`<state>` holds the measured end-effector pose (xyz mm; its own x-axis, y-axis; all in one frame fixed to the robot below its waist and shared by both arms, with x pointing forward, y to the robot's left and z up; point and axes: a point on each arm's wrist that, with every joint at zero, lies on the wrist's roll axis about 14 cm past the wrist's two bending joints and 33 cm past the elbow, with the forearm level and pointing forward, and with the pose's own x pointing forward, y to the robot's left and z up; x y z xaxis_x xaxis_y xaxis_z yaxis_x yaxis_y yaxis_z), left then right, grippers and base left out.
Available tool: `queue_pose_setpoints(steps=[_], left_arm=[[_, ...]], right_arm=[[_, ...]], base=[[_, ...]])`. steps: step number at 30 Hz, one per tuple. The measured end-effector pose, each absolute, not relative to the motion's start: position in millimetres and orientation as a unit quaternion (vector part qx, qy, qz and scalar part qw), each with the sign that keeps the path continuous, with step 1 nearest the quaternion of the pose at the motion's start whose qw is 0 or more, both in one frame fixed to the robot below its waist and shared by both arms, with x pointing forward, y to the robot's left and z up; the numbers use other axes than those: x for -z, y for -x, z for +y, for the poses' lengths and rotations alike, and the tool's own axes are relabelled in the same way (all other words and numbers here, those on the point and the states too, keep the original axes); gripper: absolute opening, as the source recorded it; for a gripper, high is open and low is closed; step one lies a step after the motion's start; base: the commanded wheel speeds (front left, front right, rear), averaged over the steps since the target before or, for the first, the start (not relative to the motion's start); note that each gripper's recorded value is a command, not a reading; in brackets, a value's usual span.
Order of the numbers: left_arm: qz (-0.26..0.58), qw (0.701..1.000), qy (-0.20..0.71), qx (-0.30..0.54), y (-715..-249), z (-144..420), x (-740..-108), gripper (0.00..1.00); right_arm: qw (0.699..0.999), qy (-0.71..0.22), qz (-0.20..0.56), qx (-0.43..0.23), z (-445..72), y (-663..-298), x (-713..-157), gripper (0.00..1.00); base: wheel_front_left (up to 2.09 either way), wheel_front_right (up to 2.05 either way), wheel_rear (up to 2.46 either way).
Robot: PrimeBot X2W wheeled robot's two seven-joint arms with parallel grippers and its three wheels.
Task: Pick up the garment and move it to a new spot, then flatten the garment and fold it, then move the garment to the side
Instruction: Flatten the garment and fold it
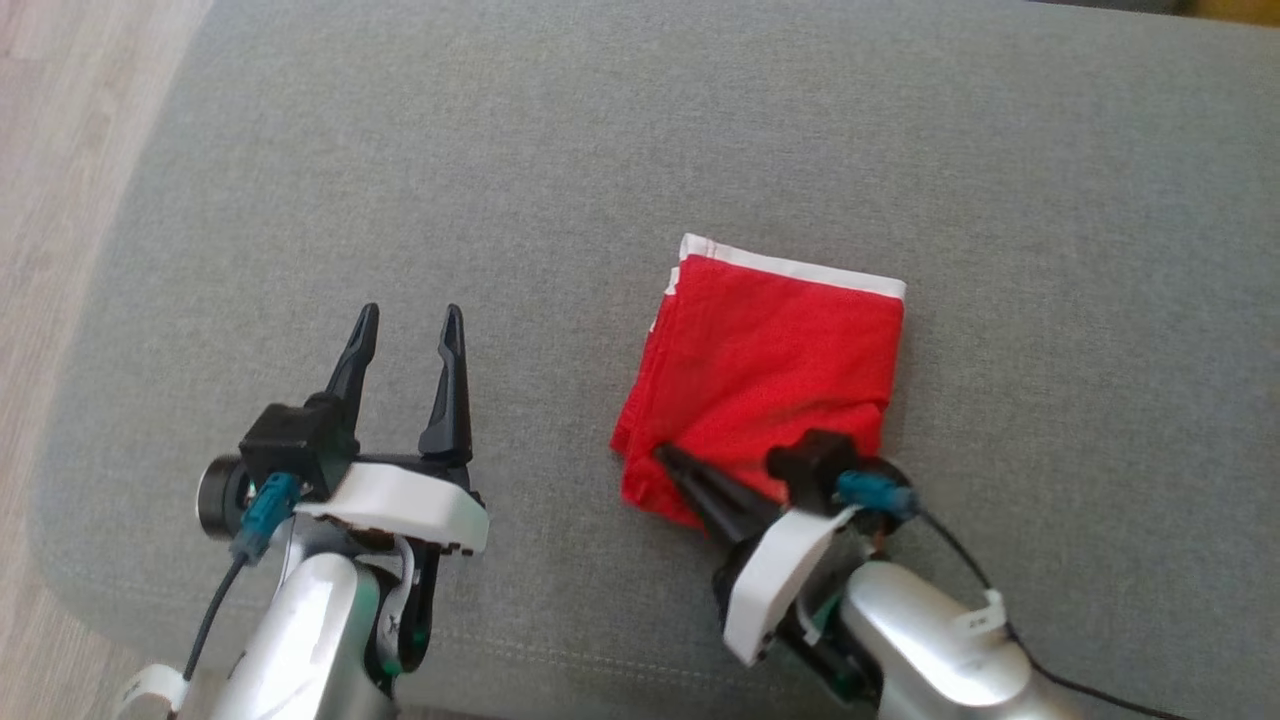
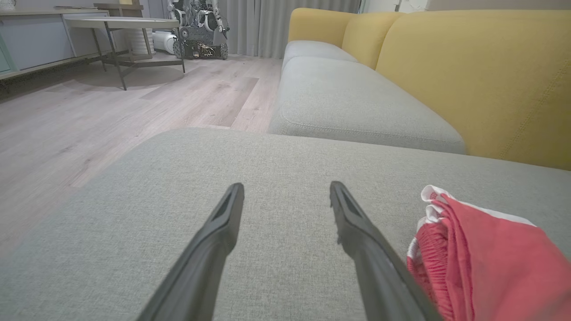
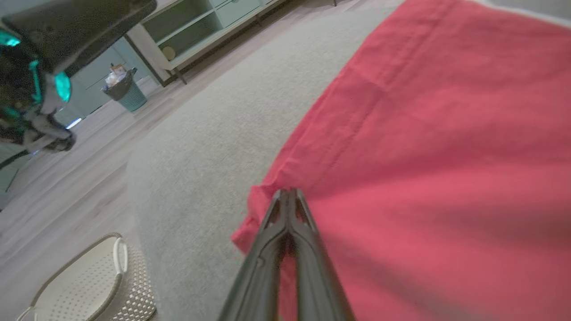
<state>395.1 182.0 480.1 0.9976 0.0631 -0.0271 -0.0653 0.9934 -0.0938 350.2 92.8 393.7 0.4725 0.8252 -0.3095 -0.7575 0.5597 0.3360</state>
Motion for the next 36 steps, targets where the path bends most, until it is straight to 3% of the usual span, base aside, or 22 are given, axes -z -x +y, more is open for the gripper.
queue_pose_setpoints(steps=[4, 13, 14, 15, 16, 25, 36], left_arm=[[0.009, 0.998, 0.049, -0.027, -396.7, 178.5, -482.0, 1.0], [-0.02, 0.998, 0.055, -0.026, -397.5, 178.3, -501.2, 1.0], [-0.02, 0.998, 0.056, -0.025, -395.6, 177.3, -501.0, 1.0], [-0.019, 0.998, 0.057, -0.025, -393.5, 176.8, -500.0, 1.0], [-0.017, 0.998, 0.058, -0.025, -391.2, 176.4, -498.7, 1.0], [-0.025, 0.998, 0.056, 0.002, -383.2, 167.5, -504.6, 1.0], [-0.015, 0.999, 0.037, 0.017, -364.9, 168.9, -498.3, 1.0]], right_arm=[[0.844, -0.074, 0.223, -0.482, 99.2, -338.2, -396.0, 0.0], [0.894, -0.105, 0.107, -0.422, 61.8, -390.0, -455.4, 0.0], [0.902, -0.108, 0.092, -0.407, 53.1, -398.3, -463.8, 0.07], [0.91, -0.111, 0.077, -0.393, 44.2, -405.6, -472.6, 0.78], [0.918, -0.114, 0.064, -0.375, 33.4, -412.1, -479.7, 1.0], [0.974, -0.091, 0.008, -0.207, -83.7, -418.1, -501.5, 1.0], [0.991, -0.079, 0.019, -0.104, -142.7, -376.1, -508.1, 1.0]], base=[[0.0, 0.0, 0.0], [0.0, 0.0, 0.0], [0.0, 0.0, 0.0], [0.0, 0.0, 0.0], [0.0, 0.0, 0.0], [0.0, 0.0, 0.0], [0.0, 0.0, 0.0]])
